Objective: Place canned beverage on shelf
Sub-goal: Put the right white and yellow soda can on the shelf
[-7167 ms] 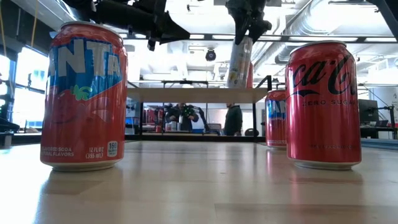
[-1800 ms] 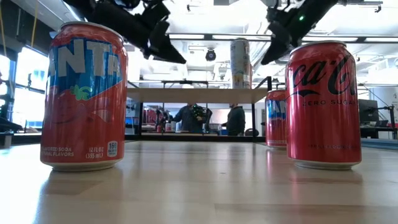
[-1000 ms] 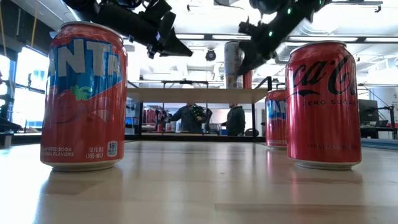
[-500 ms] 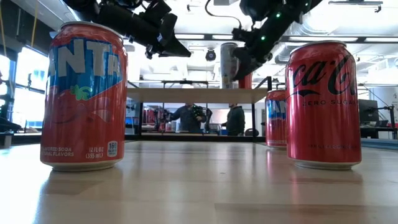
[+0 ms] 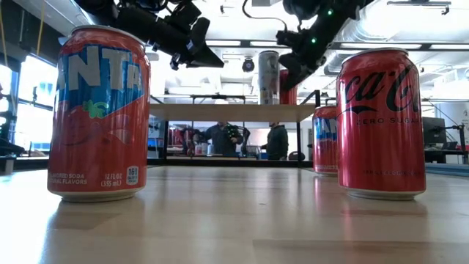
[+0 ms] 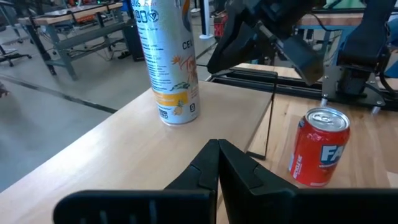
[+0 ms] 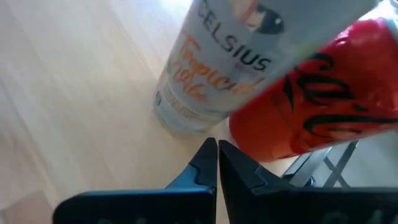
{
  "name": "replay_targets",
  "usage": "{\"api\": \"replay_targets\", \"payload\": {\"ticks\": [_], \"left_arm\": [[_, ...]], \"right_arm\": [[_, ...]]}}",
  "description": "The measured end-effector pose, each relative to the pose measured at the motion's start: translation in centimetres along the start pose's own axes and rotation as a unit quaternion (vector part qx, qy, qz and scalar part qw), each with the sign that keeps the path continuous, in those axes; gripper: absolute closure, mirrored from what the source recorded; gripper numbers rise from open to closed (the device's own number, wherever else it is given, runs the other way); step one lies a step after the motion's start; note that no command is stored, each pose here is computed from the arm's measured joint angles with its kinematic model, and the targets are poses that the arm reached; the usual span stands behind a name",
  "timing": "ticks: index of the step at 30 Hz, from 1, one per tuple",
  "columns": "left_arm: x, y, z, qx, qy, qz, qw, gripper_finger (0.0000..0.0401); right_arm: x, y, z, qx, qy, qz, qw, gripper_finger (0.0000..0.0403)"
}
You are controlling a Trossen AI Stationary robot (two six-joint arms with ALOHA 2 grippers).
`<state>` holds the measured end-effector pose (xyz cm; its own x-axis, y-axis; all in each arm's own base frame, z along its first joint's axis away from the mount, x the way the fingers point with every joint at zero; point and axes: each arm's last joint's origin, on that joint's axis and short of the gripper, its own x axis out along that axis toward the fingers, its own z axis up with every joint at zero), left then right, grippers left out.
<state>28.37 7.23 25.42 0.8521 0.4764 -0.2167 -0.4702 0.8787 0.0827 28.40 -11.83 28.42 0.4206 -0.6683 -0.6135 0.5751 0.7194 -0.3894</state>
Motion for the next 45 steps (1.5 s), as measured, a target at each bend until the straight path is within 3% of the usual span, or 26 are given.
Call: {"api": "replay_targets", "payload": {"ticks": [11, 20, 32, 39, 45], "left_arm": [[0.0, 0.1, 0.0, -0.005, 0.0, 0.024, 1.0, 0.0401], [0.0, 0.2, 0.0, -0.004, 0.001, 0.024, 1.0, 0.0401], [0.0, 0.2, 0.0, -0.006, -0.002, 0.024, 1.0, 0.0401], [0.0, 0.2, 0.0, -0.003, 0.001, 0.023, 1.0, 0.0401], [0.0, 0.2, 0.0, -0.004, 0.001, 0.023, 1.0, 0.0401]], "right_arm": [[3.4, 1.6, 0.8, 0.003, -0.038, 0.015, 0.999, 0.0403], [2.0, 1.1, 1.1, 0.003, -0.042, -0.003, 0.999, 0.0403], [3.5, 1.9, 1.6, -0.009, -0.07, -0.007, 0.998, 0.0403], [3.1, 1.7, 1.3, -0.028, -0.027, -0.02, 0.999, 0.0403], [3.2, 1.1, 2.3, -0.011, -0.072, -0.03, 0.997, 0.0403]]}}
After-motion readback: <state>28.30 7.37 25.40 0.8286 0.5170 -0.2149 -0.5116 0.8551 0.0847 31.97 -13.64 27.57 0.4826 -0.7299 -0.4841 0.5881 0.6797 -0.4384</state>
